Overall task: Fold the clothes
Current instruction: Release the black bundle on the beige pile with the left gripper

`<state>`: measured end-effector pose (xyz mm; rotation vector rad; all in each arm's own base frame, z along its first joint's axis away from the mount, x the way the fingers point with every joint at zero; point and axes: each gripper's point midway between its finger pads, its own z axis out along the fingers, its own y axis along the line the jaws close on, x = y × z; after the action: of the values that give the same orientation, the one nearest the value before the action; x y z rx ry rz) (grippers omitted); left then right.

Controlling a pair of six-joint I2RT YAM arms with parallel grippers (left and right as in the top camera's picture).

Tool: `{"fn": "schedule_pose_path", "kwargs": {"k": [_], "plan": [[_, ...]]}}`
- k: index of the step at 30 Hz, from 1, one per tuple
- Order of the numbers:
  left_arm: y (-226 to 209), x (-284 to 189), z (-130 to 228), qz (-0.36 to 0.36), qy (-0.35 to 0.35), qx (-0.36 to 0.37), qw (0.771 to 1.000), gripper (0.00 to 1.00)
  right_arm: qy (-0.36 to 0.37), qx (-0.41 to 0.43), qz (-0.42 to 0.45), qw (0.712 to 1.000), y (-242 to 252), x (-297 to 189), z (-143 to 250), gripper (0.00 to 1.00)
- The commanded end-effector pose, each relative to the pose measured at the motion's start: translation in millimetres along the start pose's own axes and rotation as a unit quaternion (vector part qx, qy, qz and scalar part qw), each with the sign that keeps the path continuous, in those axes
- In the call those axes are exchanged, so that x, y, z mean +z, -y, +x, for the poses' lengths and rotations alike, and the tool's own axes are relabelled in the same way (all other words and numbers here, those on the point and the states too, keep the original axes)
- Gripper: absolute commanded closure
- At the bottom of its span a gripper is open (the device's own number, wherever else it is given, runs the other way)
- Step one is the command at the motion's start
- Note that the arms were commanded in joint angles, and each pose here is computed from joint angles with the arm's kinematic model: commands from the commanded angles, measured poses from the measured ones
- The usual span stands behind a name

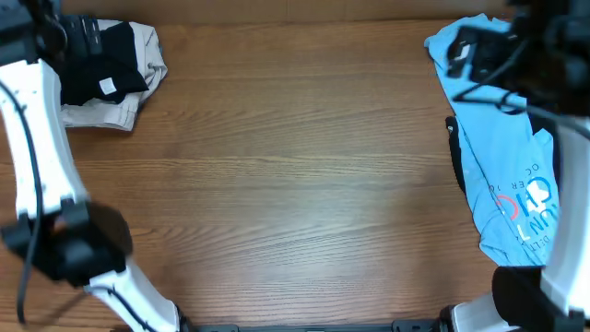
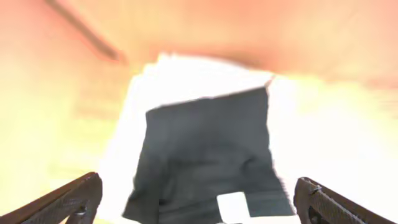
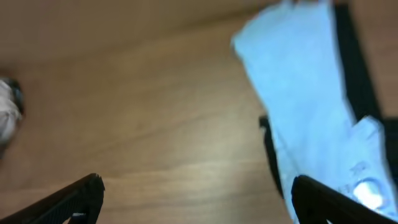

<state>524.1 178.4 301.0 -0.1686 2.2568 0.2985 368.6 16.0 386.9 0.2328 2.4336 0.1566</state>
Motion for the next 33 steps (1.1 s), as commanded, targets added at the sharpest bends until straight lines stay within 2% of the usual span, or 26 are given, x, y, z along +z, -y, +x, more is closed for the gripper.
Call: {"fn": "schedule_pose_path", "kwargs": {"k": [1,4,8,15,23,28,33], "plan": [[13.9,-81.5,-50.6,0.004,0.088,0.005,0.996,0.00,0.133,-0.007,-0.006,0.991,0.9,-102.8,-17.3,0.00],[18.7,-100.4,-58.7,0.007,0.106,0.008,0.994,0.00,0.205,-0.008,-0.023,0.979,-0.8,-159.4,-15.8,0.00],[20.2,-102.2,-59.2,0.008,0.107,0.009,0.994,0.00,0.275,-0.008,-0.040,0.961,-0.4,-215.2,-5.6,0.00],[21.4,-97.2,-54.4,0.010,0.098,0.010,0.995,0.00,0.332,-0.009,-0.053,0.942,4.4,-269.8,23.1,0.00],[21.4,-97.3,-54.5,0.010,0.098,0.010,0.995,0.00,0.347,-0.009,-0.057,0.936,6.0,-283.4,31.7,0.00],[21.4,-97.2,-54.4,0.010,0.098,0.010,0.995,0.00,0.334,-0.009,-0.052,0.941,6.2,-274.3,29.5,0.00],[21.4,-97.2,-54.4,0.010,0.098,0.010,0.995,0.00,0.310,0.004,-0.008,0.951,19.8,-253.2,24.7,0.00]]}}
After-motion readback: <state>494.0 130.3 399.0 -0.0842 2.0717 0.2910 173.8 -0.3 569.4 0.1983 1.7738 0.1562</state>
